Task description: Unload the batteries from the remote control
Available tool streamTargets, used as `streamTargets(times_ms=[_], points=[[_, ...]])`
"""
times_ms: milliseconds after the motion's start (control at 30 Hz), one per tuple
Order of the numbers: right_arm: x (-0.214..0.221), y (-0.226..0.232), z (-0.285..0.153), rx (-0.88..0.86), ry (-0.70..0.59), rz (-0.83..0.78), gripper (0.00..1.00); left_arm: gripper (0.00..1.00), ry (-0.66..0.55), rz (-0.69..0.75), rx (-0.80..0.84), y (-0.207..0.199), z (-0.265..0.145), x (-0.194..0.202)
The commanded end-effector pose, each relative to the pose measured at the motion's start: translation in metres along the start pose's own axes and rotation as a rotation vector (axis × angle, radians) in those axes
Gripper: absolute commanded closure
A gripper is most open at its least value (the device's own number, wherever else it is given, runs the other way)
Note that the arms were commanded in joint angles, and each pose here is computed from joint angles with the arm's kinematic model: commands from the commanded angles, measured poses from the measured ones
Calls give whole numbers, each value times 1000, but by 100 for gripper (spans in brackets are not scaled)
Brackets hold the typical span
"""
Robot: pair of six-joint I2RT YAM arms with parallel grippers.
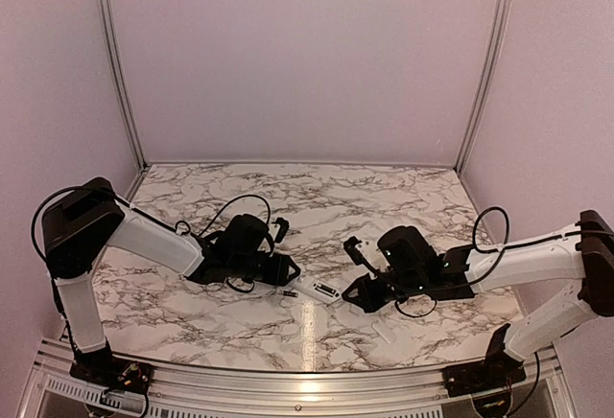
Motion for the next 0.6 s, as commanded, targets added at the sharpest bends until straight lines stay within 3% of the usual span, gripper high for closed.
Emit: streamTargets(times_ms=[0, 300, 567], points=[[-2, -14, -3, 123, -27, 31, 100, 60, -21, -8, -3, -6, -11, -2], [-18, -26, -21, 260, -84, 5, 100, 54, -91, 23, 25, -14, -23, -8], [-25, 2, -35, 54, -121, -49, 100, 50, -77, 109, 93, -20, -10, -4]])
Point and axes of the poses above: each gripper's point midway between its finger pads, its own z axis out along the fingers, its own y axis along the line the jaws close on, x = y × z, the point moved 5 cm from there along -z, back along the fingers, and after that the axes turned 5 degrees about -z, right-handed, at the moved point
